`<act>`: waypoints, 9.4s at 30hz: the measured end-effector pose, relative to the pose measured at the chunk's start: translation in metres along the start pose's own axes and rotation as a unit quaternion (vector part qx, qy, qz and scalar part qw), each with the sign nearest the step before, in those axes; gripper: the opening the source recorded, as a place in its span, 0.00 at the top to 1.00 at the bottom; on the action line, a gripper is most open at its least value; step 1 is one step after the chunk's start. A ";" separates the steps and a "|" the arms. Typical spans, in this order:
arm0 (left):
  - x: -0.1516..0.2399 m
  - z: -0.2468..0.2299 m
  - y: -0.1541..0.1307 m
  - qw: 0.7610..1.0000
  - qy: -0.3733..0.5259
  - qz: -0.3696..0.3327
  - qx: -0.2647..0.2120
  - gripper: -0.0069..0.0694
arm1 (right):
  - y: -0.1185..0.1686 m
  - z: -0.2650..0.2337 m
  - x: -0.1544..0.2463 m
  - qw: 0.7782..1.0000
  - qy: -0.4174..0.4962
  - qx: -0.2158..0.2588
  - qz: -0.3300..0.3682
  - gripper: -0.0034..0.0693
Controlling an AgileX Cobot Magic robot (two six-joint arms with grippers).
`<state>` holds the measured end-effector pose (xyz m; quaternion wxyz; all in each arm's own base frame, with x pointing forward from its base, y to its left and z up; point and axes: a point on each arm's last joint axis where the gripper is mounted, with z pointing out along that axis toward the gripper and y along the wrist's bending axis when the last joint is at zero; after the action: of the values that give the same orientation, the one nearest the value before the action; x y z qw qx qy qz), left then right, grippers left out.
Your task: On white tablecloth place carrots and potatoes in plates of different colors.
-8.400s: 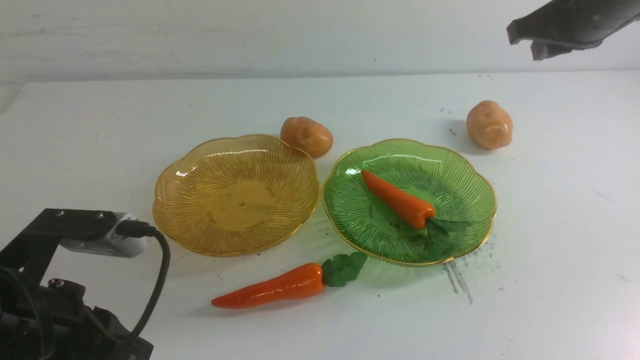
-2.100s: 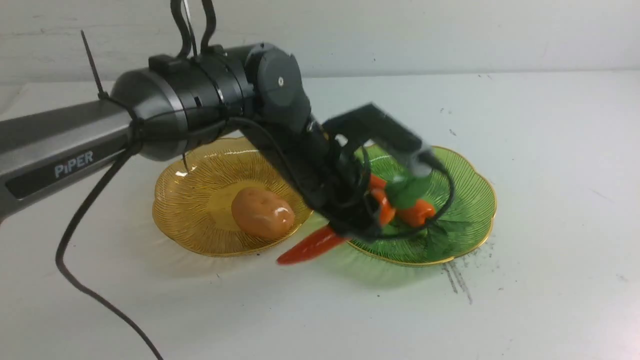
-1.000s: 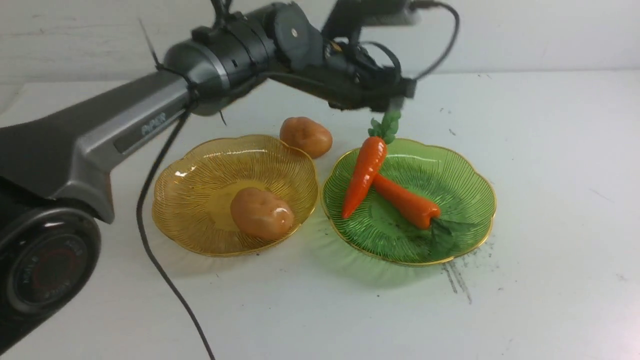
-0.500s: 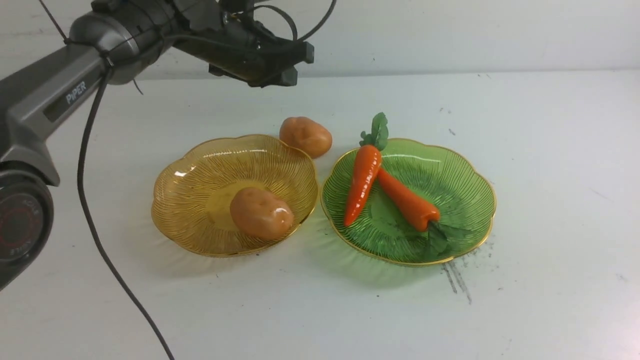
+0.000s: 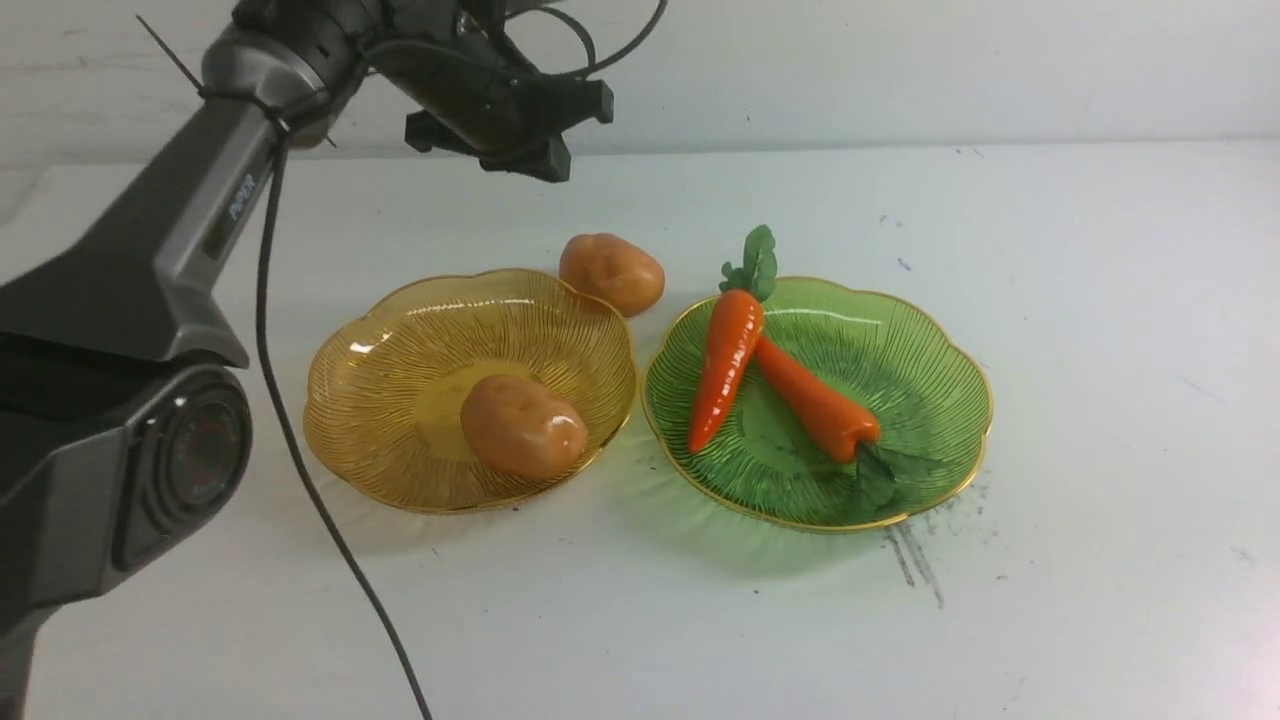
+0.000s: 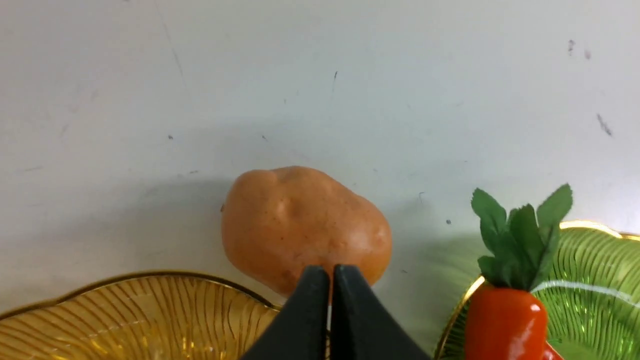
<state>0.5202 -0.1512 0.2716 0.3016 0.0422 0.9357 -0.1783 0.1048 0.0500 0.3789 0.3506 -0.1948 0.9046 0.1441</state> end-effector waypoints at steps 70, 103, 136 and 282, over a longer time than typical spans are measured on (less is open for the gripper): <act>0.036 0.100 -0.014 0.999 -0.035 -0.024 -0.023 0.15 | 0.000 0.001 0.003 0.999 0.014 -0.004 -0.050 0.96; -0.005 -0.039 -0.040 0.994 -0.017 0.066 -0.084 0.17 | 0.005 0.001 0.000 0.999 -0.002 -0.029 -0.037 0.96; 0.042 0.009 -0.014 0.981 0.117 0.044 -0.145 0.01 | 0.006 0.001 0.001 0.998 0.002 -0.036 -0.048 0.96; 0.436 -0.235 0.083 0.927 -0.295 0.155 -0.171 0.91 | -0.049 0.076 0.172 0.896 -0.345 0.275 0.047 0.96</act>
<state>0.0519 -0.0023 0.1710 0.5907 0.0805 0.8024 0.0288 0.0537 -0.0061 0.1998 0.6732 0.0143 0.7384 -0.0359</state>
